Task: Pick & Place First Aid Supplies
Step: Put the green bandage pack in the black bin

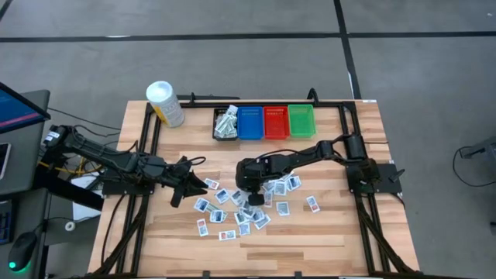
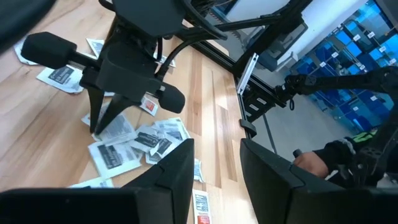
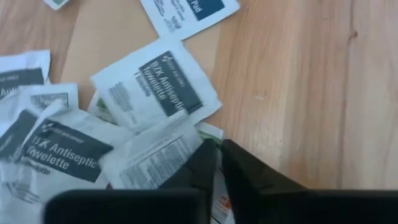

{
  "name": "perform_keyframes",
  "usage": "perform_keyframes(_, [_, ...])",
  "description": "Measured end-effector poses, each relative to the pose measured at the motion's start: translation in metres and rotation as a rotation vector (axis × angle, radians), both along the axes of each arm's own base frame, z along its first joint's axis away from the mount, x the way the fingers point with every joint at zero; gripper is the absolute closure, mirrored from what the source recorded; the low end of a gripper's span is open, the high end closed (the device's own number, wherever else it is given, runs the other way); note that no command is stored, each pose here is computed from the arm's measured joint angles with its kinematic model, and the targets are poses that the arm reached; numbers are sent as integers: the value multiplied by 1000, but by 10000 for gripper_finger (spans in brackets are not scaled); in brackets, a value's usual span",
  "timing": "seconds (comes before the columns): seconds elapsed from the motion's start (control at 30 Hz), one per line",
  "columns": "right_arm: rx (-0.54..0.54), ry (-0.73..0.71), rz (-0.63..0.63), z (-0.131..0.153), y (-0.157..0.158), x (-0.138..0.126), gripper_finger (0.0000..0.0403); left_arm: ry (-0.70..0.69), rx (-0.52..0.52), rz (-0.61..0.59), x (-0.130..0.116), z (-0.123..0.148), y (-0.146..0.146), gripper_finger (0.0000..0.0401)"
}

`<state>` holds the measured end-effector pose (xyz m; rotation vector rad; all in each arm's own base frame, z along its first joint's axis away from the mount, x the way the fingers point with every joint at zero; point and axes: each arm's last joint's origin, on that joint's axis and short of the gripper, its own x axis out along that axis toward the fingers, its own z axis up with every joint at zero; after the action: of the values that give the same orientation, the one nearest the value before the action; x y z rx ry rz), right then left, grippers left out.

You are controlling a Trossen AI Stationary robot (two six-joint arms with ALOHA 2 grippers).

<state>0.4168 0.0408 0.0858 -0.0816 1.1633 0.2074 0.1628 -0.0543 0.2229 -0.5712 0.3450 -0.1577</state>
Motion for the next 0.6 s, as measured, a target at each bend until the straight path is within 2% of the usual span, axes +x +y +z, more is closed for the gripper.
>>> perform_keyframes(0.07, [5,-2,-8,0,-1,0,397,0,0,-4,0,0,-1,270])
perform_keyframes(0.23, [-10,-30,-36,13,-10,0,393,0,1,-2,0,0,-1,270])
perform_keyframes(0.33, [-14,-64,-59,35,-17,-3,400,0,1,-2,0,0,-1,270])
perform_keyframes(0.43, [-75,-66,-108,55,-24,-12,398,0,1,-2,0,0,-1,270])
perform_keyframes(0.6, [-168,-228,-173,108,-30,-17,401,6,3,-2,0,-1,-1,270])
